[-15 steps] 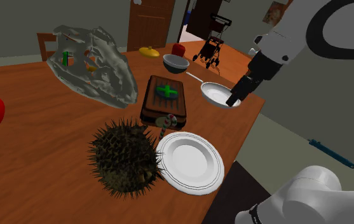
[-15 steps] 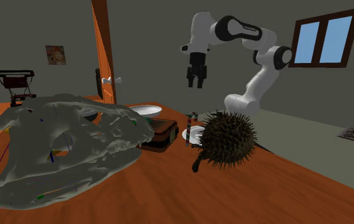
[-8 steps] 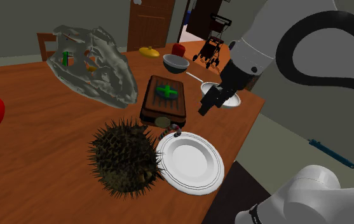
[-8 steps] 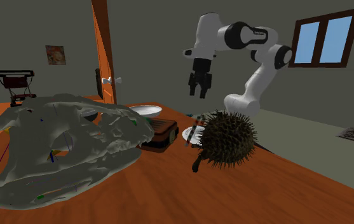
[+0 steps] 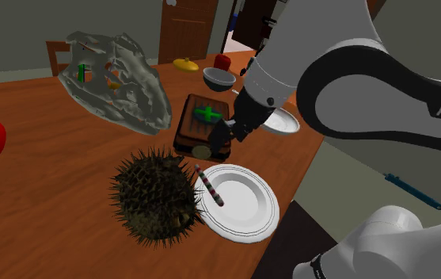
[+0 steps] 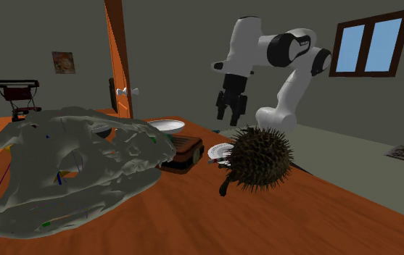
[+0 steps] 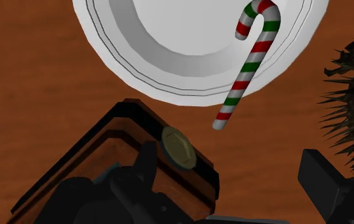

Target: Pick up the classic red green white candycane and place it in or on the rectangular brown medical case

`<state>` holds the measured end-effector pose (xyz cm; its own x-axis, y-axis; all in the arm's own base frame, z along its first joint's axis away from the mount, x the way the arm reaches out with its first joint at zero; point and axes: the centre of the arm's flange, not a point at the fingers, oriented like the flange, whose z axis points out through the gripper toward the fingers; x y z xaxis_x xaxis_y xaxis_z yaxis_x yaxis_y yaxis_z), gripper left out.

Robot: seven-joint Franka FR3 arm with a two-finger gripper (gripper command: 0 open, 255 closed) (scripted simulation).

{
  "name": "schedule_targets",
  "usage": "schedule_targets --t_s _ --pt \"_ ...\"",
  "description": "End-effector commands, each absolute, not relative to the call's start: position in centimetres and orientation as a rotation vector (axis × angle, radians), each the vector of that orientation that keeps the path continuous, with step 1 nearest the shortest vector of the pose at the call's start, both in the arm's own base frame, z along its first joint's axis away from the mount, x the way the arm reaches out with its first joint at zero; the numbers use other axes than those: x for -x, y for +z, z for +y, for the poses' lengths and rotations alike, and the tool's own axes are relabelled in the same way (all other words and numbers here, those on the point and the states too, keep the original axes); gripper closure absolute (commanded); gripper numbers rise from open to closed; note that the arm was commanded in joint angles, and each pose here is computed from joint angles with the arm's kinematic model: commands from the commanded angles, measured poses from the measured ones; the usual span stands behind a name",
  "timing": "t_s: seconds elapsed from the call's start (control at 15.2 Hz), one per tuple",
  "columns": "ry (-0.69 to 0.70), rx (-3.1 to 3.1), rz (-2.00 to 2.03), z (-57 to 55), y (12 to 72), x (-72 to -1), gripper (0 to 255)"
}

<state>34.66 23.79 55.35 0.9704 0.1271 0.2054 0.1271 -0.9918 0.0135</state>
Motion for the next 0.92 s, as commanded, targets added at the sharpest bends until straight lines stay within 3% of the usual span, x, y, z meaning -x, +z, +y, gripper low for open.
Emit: schedule_targets --t_s 0.0,0.86 --pt "0.329 -3.117 0.201 24.2 54.4 -34.9 0" --pt "0.329 -3.117 0.201 24.2 51.6 -35.5 0"
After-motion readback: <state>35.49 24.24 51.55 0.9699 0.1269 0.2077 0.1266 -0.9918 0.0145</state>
